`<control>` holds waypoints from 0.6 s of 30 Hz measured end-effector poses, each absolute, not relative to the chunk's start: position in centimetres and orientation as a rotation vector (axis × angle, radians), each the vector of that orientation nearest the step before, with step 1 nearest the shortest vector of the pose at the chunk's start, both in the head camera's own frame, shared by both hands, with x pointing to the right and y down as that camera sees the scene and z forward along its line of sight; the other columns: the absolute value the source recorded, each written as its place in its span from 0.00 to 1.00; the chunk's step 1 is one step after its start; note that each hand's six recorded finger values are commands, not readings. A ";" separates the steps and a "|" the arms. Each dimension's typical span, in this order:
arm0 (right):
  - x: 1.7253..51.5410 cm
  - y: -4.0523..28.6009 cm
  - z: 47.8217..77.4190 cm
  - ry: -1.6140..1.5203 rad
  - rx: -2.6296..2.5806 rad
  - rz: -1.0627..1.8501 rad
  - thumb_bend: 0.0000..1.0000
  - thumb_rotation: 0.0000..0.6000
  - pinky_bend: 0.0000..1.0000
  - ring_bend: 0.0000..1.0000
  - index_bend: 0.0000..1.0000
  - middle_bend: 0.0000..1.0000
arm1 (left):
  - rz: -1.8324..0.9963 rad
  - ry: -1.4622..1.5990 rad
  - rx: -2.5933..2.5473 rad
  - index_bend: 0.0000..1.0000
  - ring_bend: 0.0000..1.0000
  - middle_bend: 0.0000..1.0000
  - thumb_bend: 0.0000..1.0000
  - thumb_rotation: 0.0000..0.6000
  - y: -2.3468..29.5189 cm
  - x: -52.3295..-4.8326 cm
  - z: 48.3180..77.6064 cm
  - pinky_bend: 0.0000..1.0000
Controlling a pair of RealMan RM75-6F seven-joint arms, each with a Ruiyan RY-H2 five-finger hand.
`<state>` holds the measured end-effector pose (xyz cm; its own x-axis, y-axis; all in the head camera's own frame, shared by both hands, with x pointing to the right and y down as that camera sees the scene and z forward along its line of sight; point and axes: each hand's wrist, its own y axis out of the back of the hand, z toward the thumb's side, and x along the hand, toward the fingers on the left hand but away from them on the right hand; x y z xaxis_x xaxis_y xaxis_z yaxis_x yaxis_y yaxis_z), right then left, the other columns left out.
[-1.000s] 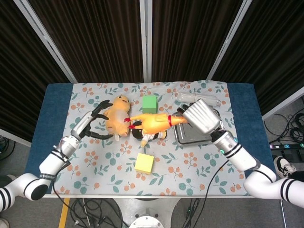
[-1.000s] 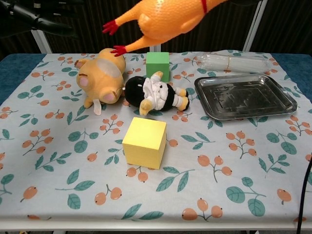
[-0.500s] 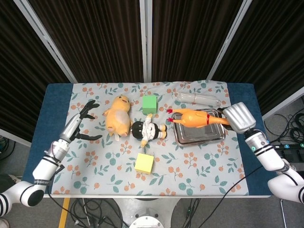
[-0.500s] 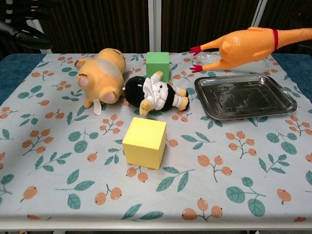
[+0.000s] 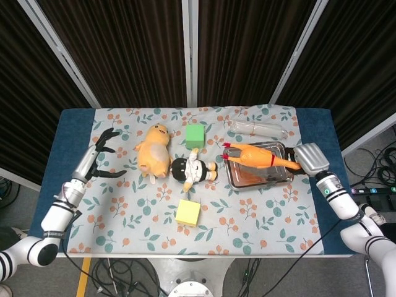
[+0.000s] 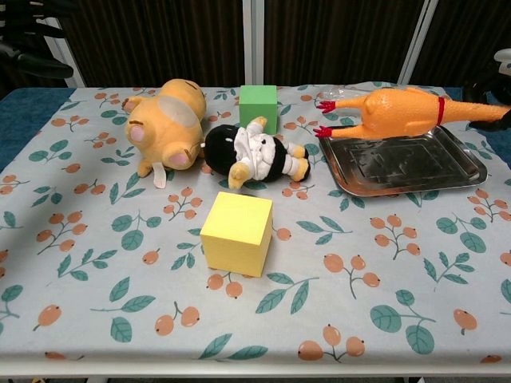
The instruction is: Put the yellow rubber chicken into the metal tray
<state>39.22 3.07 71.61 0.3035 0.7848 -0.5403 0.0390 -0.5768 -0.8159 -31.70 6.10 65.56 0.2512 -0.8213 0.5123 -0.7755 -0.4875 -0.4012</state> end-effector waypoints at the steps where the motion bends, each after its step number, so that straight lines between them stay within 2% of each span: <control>1: 39.2 3.2 72.1 -0.744 -1.873 1.336 0.20 1.00 1.00 0.76 1.00 0.81 | -1.065 1.562 -2.429 0.17 0.09 0.06 0.04 1.00 6.1 -31.8 65.6 0.28; 3: 39.3 3.5 73.1 -0.756 -1.895 1.350 0.18 1.00 0.96 0.72 0.99 0.80 | -1.069 1.570 -2.429 0.17 0.09 0.06 0.04 1.00 6.1 -31.9 65.8 0.28; 5: 39.5 3.7 73.8 -0.751 -1.895 1.364 0.16 1.00 0.87 0.65 0.95 0.78 | -1.073 1.579 -2.437 0.17 0.09 0.06 0.04 1.00 6.2 -32.0 65.9 0.28; 9: 39.8 4.4 75.5 -0.729 -1.893 1.410 0.08 1.00 0.69 0.50 0.77 0.65 | -1.080 1.586 -2.443 0.17 0.09 0.06 0.04 1.00 6.4 -32.1 66.1 0.28; 11: 40.1 4.7 76.1 -0.709 -1.884 1.441 0.01 1.00 0.58 0.39 0.58 0.55 | -1.078 1.587 -2.449 0.17 0.09 0.06 0.04 1.00 6.4 -32.1 66.1 0.28; 12: 40.3 5.0 76.6 -0.696 -1.879 1.464 0.00 1.00 0.54 0.37 0.52 0.53 | -1.077 1.588 -2.453 0.17 0.09 0.06 0.04 1.00 6.4 -32.1 66.1 0.28; 15: 40.5 5.3 77.4 -0.680 -1.875 1.505 0.00 1.00 0.41 0.24 0.25 0.38 | -1.071 1.588 -2.465 0.17 0.09 0.06 0.04 1.00 6.5 -32.2 66.0 0.28; 18: 40.8 5.2 77.6 -0.669 -1.865 1.533 0.00 1.00 0.26 0.09 0.03 0.23 | -1.065 1.593 -2.468 0.17 0.09 0.06 0.04 1.00 6.5 -32.3 65.9 0.28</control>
